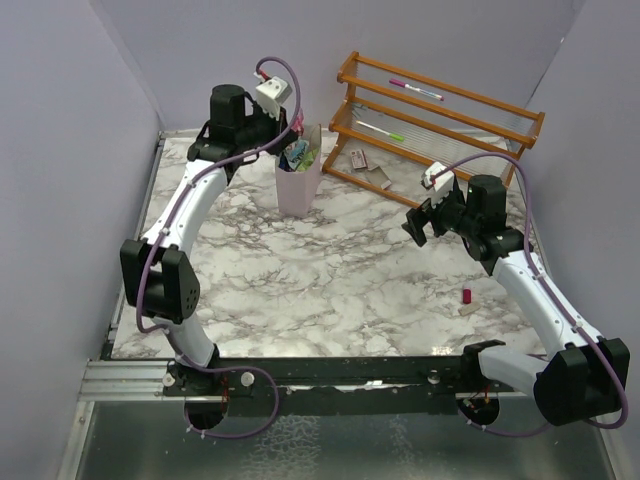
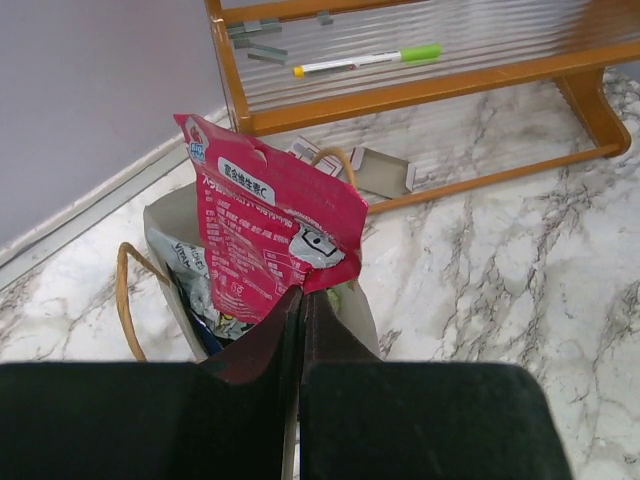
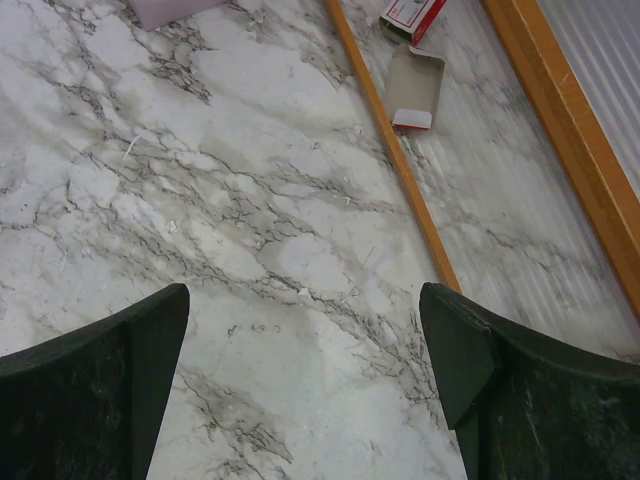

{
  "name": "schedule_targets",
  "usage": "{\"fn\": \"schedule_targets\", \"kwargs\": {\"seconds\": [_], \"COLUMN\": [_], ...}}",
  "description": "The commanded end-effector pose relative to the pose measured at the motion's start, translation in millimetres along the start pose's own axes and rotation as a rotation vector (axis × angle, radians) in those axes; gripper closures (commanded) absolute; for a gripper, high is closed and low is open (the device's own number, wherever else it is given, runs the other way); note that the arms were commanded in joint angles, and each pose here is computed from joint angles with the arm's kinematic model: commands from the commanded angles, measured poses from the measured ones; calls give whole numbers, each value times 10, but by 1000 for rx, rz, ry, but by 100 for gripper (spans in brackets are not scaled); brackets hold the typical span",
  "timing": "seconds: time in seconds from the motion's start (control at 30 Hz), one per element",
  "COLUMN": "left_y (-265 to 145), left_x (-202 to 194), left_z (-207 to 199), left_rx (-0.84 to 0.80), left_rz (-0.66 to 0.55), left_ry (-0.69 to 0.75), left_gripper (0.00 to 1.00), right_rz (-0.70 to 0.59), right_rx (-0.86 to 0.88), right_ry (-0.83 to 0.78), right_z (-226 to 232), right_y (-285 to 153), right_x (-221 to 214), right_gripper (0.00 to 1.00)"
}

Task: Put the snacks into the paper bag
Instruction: Place the snack in the paper bag.

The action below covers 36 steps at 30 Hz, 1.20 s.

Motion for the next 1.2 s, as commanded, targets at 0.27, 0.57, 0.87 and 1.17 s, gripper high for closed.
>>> {"fn": "schedule_targets", "kwargs": {"seconds": [0.27,0.57,0.87,1.17], "left_y": [341,528,629,574], "left_x": [-27,-160,-461,-600], "left_z": [92,218,399,526], "left_rx": [-117,-100,-7,98], "left_rz": [15,59,151,202], "left_ry": [-140,-213,-290,-274], "left_gripper": [100,100,95,80], "right_rz": [1,1,0,0], "right_rx": [3,3,2,3], "right_ry": [-10,-9,-11,-11], "right_z": [1,2,0,3], "right_y": [11,10,6,8], "right_x": [-29,-30,-26,-30], "right_gripper": [1,1,1,1]}}
Point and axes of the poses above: each gripper's point midway between its finger pads, its own y axis out along the fingers, its own z axis along the line the jaws close on, x = y × z, the point moved 4 cm from there along -y, back along the fingers, and after that the axes turned 12 degrees about -y, right-handed, at the moved point
